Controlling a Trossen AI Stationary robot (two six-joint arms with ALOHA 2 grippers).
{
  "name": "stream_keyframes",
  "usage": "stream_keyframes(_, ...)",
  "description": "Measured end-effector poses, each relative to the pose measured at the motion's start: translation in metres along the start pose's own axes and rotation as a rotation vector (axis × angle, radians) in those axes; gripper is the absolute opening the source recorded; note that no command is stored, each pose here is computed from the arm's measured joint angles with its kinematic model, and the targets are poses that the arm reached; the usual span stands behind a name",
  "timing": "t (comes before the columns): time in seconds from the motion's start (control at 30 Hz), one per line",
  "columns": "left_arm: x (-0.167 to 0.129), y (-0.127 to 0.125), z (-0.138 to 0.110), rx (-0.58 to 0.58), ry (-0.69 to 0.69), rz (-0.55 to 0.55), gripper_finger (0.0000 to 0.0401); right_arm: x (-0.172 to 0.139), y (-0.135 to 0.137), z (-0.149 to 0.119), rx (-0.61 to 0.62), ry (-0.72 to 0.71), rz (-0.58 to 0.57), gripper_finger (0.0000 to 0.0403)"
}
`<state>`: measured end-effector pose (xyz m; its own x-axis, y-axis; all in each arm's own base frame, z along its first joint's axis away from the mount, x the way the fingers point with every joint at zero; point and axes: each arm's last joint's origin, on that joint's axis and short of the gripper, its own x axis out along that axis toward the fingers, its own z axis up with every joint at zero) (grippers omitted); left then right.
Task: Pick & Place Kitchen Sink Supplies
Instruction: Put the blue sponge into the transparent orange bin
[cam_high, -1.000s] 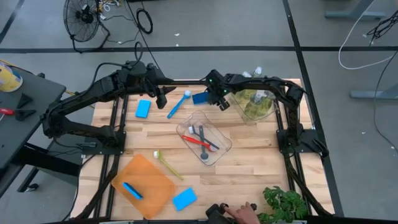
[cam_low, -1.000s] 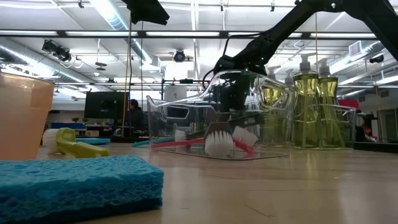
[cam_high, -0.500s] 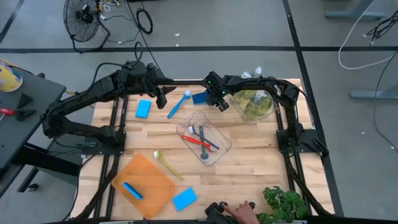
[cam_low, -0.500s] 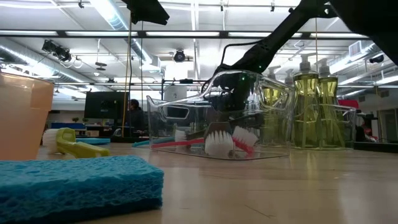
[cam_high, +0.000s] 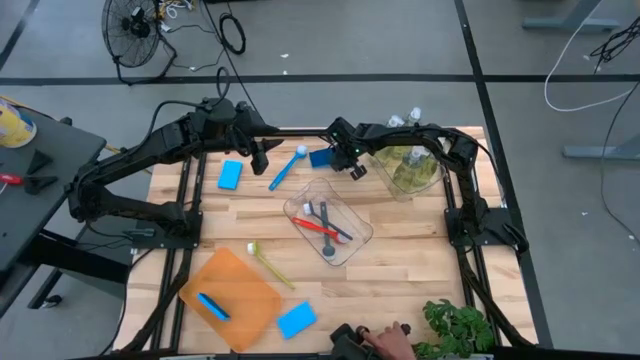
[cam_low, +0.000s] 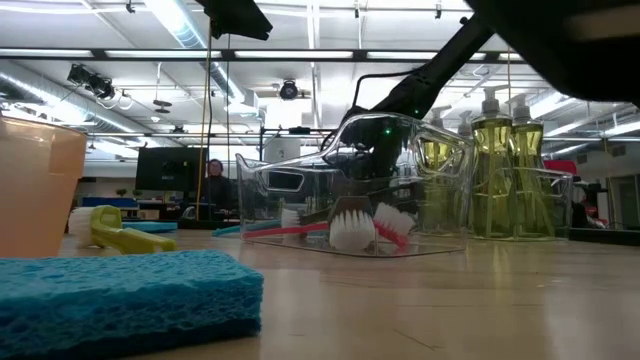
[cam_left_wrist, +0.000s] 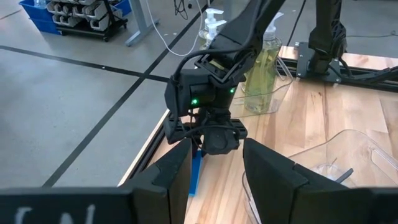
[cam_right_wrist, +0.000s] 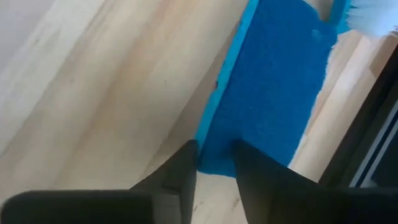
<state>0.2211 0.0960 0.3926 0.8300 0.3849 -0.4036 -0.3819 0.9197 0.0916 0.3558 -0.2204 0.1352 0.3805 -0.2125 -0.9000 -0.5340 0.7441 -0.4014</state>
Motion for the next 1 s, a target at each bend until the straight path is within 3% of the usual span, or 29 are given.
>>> stream_keyframes(0.3, 0.000, 0.000, 0.000, 0.001, 0.000, 0.000, 0.0151, 0.000, 0.001, 0.000, -0.002, 0.016, 0.008, 0.0009)
stream_keyframes(0.67, 0.000, 0.000, 0.000, 0.001, -0.001, 0.001, 0.0151, -0.009, -0.003, -0.001, 0.001, 0.082, -0.058, 0.0002)
stream_keyframes(1.0, 0.000, 0.000, 0.000, 0.001, -0.004, 0.000, 0.0151, -0.070, -0.020, 0.007, 0.122, -0.012, -0.215, 0.0001)
